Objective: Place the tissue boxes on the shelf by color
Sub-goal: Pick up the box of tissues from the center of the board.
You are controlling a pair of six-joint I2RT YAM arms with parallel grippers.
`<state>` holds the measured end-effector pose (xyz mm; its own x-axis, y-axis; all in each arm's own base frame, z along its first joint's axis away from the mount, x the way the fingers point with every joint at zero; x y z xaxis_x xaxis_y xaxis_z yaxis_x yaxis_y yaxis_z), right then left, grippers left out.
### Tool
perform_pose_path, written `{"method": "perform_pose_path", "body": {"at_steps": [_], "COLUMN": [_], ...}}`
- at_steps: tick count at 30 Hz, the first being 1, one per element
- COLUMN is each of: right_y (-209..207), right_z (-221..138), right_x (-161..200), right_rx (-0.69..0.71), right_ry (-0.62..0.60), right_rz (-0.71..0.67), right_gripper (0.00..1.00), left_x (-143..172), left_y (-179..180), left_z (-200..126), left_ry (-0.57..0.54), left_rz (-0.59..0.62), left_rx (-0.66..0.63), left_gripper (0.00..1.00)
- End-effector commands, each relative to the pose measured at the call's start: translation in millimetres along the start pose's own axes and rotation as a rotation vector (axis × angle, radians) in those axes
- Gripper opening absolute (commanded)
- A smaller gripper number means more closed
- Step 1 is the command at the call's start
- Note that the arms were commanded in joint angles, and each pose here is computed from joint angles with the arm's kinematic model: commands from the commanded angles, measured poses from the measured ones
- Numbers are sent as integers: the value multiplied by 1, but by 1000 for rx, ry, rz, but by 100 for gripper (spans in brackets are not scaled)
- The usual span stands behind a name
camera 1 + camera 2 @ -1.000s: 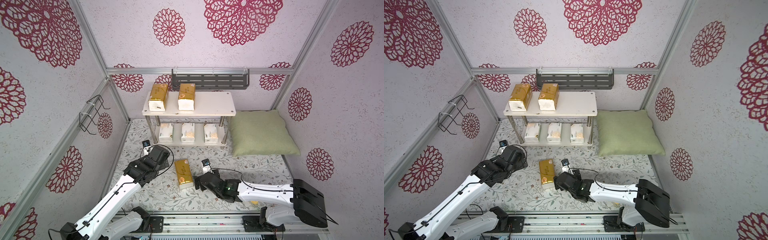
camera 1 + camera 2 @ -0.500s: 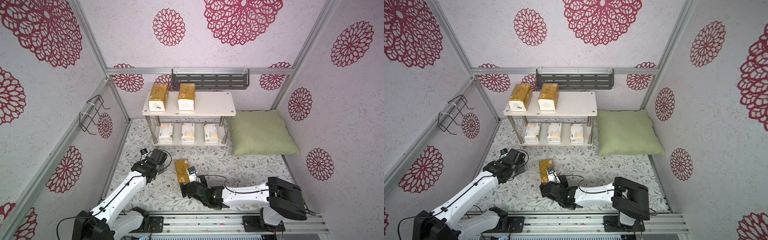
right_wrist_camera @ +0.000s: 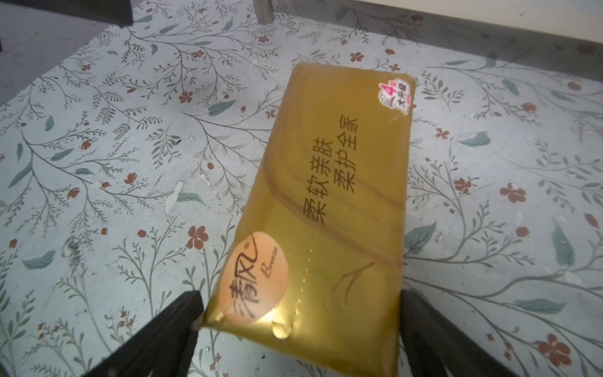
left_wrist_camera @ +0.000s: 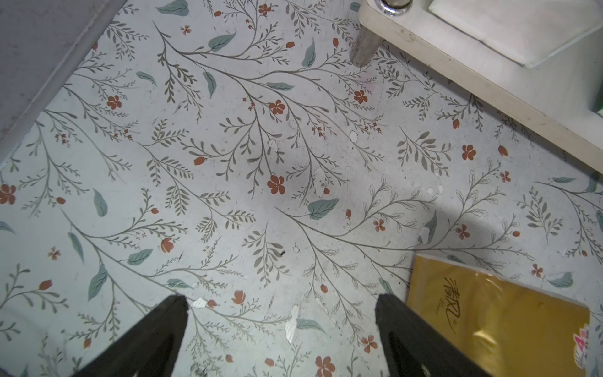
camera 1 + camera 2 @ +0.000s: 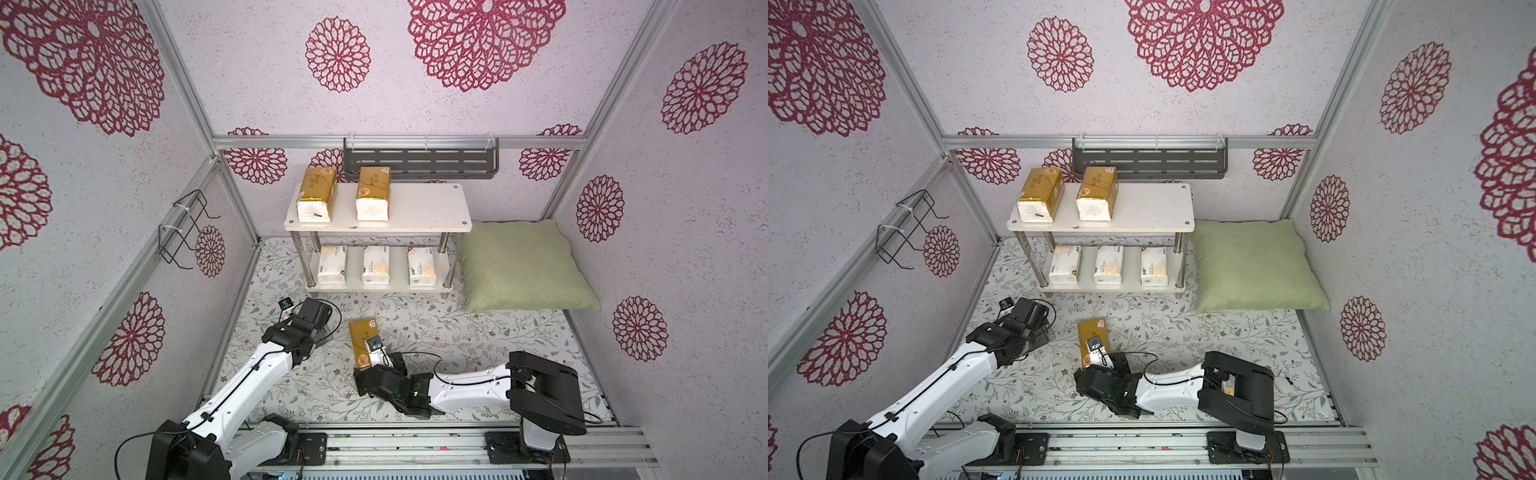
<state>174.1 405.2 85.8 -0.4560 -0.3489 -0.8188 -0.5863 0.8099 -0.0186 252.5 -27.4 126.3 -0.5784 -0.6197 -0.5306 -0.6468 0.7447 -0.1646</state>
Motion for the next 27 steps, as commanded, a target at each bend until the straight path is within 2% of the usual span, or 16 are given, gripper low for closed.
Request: {"method": "perform_pose_path", "body": {"at_steps": [1, 12, 27], "right_y": [3, -14, -14], "right_z": [4, 20, 35], "right_x": [-9, 2, 8], "right_rx": [15, 120, 140], "right_ry": [-30, -31, -51], "right_rz": [30, 74, 31], "right_gripper": [99, 99, 99], "left_x": [-9, -10, -14], "left_y": [-3, -5, -7], "left_z": [-3, -3, -5], "left_ry": [-27, -28, -37], "left_rz": [-3, 1, 7], "left_rx": [13, 16, 18], "left_gripper": [97, 97, 98]}}
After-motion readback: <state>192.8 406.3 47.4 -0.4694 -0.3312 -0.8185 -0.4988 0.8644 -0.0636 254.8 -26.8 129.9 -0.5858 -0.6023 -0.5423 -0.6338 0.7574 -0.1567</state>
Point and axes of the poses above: each gripper's point midway between its finger pads, its own z axis out along the fingers, its own y axis along the line the jaws close on, x = y × z, the point moved 1 cm from there along -z, back along the fingers, and after that the axes turned 11 degrees about -z, right-handed, at the moved point
